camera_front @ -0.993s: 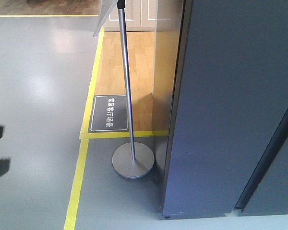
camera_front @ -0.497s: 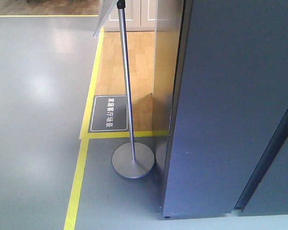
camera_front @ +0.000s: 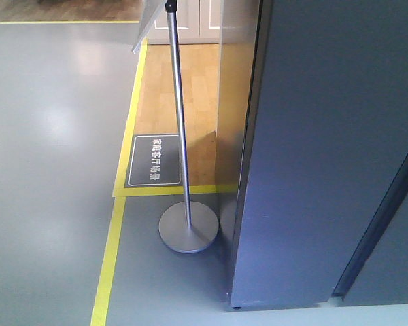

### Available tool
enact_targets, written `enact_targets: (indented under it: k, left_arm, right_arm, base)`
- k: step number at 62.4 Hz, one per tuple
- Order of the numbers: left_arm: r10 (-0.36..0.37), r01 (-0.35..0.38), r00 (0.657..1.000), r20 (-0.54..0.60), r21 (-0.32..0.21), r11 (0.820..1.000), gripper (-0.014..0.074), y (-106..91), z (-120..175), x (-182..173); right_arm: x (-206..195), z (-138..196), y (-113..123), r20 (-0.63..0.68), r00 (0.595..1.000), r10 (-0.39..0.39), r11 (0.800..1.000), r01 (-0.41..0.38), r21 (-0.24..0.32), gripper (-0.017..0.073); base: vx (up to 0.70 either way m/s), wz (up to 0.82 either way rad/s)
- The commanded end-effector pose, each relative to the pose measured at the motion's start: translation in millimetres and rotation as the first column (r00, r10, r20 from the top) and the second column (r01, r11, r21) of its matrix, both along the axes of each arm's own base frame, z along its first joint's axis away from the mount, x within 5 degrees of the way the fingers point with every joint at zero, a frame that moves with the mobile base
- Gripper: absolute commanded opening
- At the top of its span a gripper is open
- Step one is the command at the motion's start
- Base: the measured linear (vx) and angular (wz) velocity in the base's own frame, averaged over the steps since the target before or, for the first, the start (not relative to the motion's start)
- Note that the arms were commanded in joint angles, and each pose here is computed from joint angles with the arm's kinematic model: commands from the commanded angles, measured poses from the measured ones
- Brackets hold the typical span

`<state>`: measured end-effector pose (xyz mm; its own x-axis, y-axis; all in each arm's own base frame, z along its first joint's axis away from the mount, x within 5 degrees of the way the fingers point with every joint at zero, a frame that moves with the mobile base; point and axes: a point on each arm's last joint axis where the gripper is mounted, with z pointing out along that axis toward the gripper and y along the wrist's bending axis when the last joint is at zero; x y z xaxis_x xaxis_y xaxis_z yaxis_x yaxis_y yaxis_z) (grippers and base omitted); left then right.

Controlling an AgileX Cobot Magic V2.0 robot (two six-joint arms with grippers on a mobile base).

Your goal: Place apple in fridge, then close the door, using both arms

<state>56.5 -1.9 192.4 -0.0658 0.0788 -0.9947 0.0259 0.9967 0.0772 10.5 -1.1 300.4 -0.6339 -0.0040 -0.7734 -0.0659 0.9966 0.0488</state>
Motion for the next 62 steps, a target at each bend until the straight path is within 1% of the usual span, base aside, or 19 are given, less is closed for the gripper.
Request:
enact_targets:
  k: [1, 8, 14, 23, 29, 31, 48, 50, 56, 62]
  left_arm:
    - [0.015, -0.014, 0.998, 0.057, -0.018, 1.0, -0.0006, 1.1, -2.2, 0.2]
    - [0.018, -0.016, 0.997, 0.077, -0.023, 1.0, -0.0006, 1.4, -0.3, 0.2]
    - [0.024, -0.019, 0.994, 0.105, -0.046, 0.999, -0.0006, 1.8, 2.0, 0.1]
    - [0.025, -0.023, 0.992, 0.121, -0.01, 1.0, -0.0006, 2.1, 3.3, 0.0]
    - [0.028, -0.022, 0.992, 0.12, -0.047, 0.999, -0.0006, 2.1, 3.3, 0.0]
    - [0.029, -0.021, 0.992, 0.119, -0.067, 0.998, -0.0006, 2.1, 3.3, 0.0]
    - [0.032, -0.023, 0.991, 0.126, -0.072, 0.997, -0.0006, 2.3, 3.9, -0.1]
    - [0.039, -0.029, 0.991, 0.126, -0.08, 0.996, -0.0006, 2.6, 3.9, -0.1]
    - [0.073, -0.057, 0.989, 0.126, -0.124, 0.991, -0.0006, 4.4, 3.9, -0.2]
    - [0.079, -0.063, 0.989, 0.126, -0.123, 0.99, -0.0006, 4.8, 3.9, -0.2]
  right_arm:
    - [3.9, 9.9, -0.2, 0.06, 0.998, 0.001, 1.0, 0.0, -0.005, -0.0003]
    - [3.9, 9.9, -0.2, 0.06, 0.998, 0.001, 1.0, 0.0, -0.005, -0.0003]
    - [3.9, 9.9, -0.2, 0.06, 0.998, 0.001, 1.0, 0.0, -0.005, -0.0003]
    - [3.9, 9.9, -0.2, 0.06, 0.998, 0.001, 1.0, 0.0, -0.005, -0.0003]
    - [3.9, 9.9, -0.2, 0.06, 0.998, 0.001, 1.0, 0.0, -0.005, -0.0003]
    - [3.9, 9.9, -0.2, 0.06, 0.998, 0.001, 1.0, 0.0, -0.005, -0.0003]
    - [3.9, 9.9, -0.2, 0.06, 0.998, 0.001, 1.0, 0.0, -0.005, -0.0003]
    - [3.9, 9.9, -0.2, 0.06, 0.998, 0.001, 1.0, 0.0, -0.005, -0.0003]
    - [3.9, 9.9, -0.2, 0.06, 0.998, 0.001, 1.0, 0.0, -0.005, -0.0003]
    - [3.9, 9.9, -0.2, 0.06, 0.998, 0.001, 1.0, 0.0, -0.005, -0.0003]
  base:
    - [0.0, 0.0]
    - [0.0, 0.0]
    - [0.0, 0.0]
    - [0.0, 0.0]
    - [0.0, 0.0]
    - [0.0, 0.0]
    - [0.0, 0.0]
    - [0.0, 0.0]
    - [0.0, 0.0]
    - [0.0, 0.0]
